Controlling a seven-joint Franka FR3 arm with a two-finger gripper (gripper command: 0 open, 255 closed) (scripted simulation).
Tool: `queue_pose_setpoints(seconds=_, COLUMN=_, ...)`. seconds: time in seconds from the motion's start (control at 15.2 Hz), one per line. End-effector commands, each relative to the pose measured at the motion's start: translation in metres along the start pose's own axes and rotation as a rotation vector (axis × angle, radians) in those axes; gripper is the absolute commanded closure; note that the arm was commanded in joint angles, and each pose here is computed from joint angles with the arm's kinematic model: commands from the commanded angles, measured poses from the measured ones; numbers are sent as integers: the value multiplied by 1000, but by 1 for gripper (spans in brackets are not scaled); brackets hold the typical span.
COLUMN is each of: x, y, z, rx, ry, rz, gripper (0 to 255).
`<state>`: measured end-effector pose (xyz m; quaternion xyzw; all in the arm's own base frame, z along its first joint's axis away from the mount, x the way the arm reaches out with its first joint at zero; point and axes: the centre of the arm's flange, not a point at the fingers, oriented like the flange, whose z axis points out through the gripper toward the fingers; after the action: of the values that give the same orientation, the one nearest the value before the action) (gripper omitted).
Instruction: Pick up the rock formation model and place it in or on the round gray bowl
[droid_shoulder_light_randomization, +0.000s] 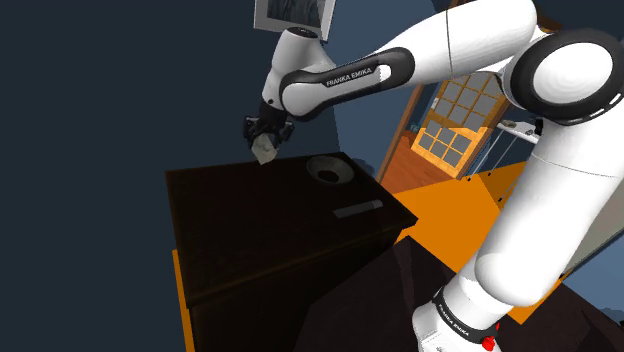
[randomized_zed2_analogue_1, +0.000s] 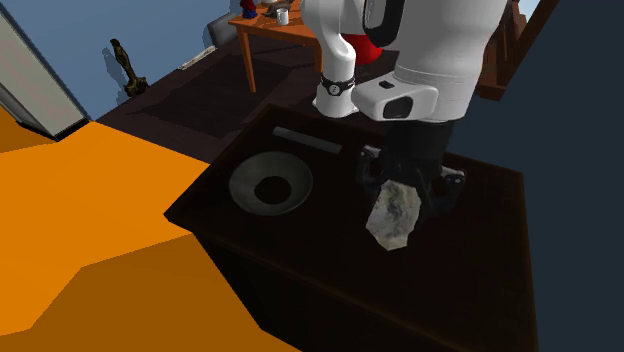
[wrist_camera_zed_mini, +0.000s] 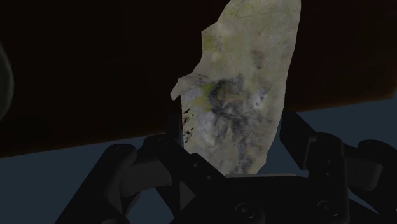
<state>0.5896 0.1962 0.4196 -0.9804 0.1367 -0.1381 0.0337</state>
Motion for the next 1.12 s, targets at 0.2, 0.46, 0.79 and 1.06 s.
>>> queue_pose_setpoints(seconds=0.2, x=0, y=64, z=-7, rx=0, ry=0, rz=0, gripper=255)
queue_pose_setpoints(seconds=0.46, x=0, y=116, z=-13, rx=0, ry=0, rz=0, gripper=255)
queue_pose_setpoints(seconds=0.79, x=1, y=181, z=-21, rx=0, ry=0, rz=0, gripper=255)
queue_pose_setpoints(seconds=1.06, x=1, y=234, z=-27, rx=0, ry=0, rz=0, gripper=255)
